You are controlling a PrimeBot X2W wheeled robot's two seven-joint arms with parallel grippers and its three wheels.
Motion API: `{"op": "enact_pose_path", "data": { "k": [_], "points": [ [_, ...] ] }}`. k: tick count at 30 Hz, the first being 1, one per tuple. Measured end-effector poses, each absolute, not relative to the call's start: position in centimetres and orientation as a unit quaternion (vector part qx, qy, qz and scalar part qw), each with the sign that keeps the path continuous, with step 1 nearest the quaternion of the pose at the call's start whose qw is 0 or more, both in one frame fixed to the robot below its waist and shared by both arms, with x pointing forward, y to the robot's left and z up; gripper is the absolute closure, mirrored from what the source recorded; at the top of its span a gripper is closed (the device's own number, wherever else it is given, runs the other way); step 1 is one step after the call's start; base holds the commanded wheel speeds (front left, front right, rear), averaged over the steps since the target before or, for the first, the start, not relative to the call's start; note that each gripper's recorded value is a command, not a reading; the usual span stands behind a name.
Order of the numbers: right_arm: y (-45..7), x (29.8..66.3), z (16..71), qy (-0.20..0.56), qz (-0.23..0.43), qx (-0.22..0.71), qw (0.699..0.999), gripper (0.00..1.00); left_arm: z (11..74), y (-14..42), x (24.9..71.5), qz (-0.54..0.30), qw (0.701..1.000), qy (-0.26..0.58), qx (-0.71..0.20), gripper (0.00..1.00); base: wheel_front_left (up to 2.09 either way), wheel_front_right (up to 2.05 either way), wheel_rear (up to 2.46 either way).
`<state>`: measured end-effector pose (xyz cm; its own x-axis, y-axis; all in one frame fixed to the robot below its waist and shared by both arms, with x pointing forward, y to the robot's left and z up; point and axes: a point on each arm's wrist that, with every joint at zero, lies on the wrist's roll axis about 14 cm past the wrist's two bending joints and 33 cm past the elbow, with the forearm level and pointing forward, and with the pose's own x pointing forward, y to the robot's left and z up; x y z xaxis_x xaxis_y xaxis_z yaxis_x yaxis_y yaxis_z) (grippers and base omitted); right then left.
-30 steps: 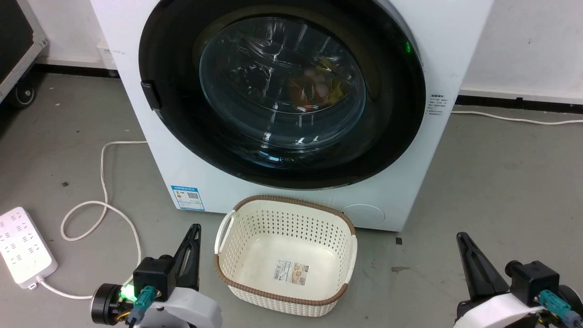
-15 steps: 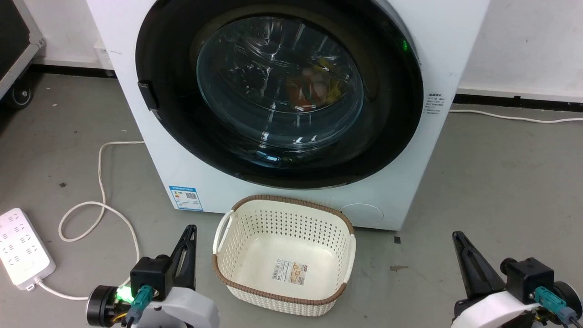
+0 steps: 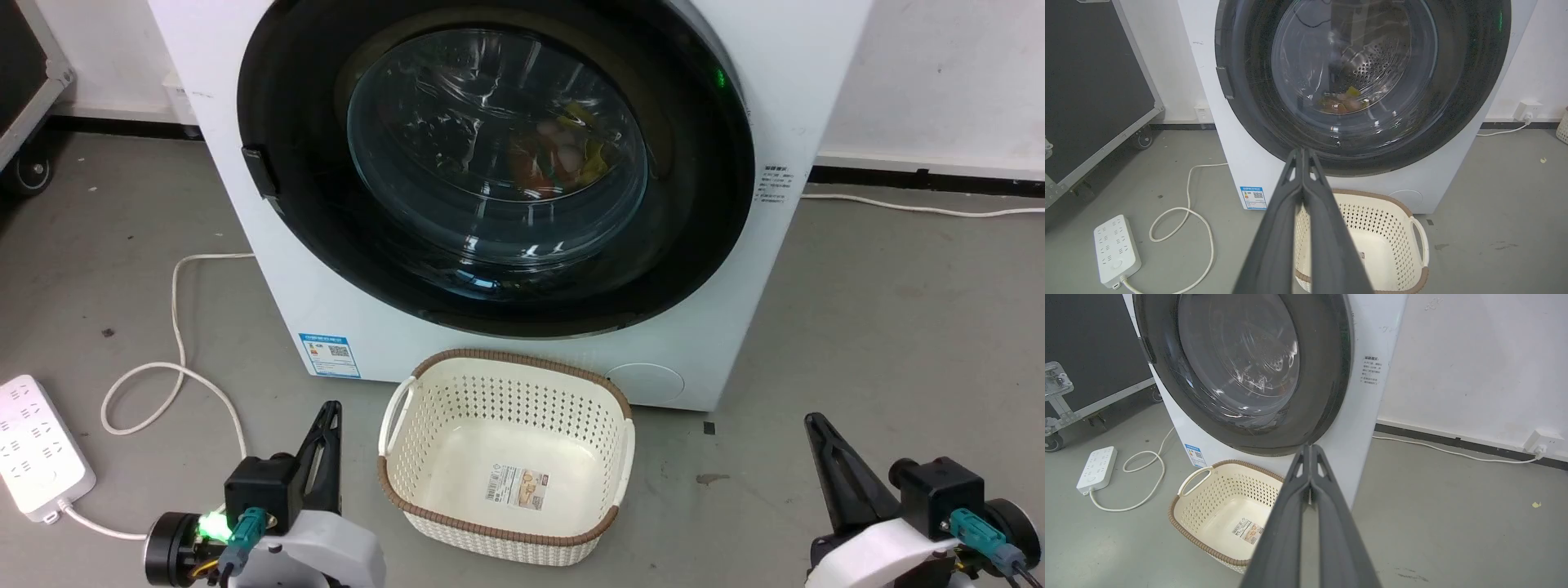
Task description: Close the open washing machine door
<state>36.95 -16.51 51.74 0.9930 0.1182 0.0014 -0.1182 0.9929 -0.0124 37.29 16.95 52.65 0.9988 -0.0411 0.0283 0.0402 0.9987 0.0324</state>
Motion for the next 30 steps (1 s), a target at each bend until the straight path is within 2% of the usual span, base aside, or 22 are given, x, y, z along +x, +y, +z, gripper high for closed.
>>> {"op": "enact_pose_path", "data": {
  "k": [30],
  "points": [
    [-16.12,36.88,52.12,0.010,0.065,-0.023,0.998,1.00,53.13,17.61,37.58,-0.003,1.000,-0.005,0.024,1.00,0.00,0.00,0.00]
  ]
}}
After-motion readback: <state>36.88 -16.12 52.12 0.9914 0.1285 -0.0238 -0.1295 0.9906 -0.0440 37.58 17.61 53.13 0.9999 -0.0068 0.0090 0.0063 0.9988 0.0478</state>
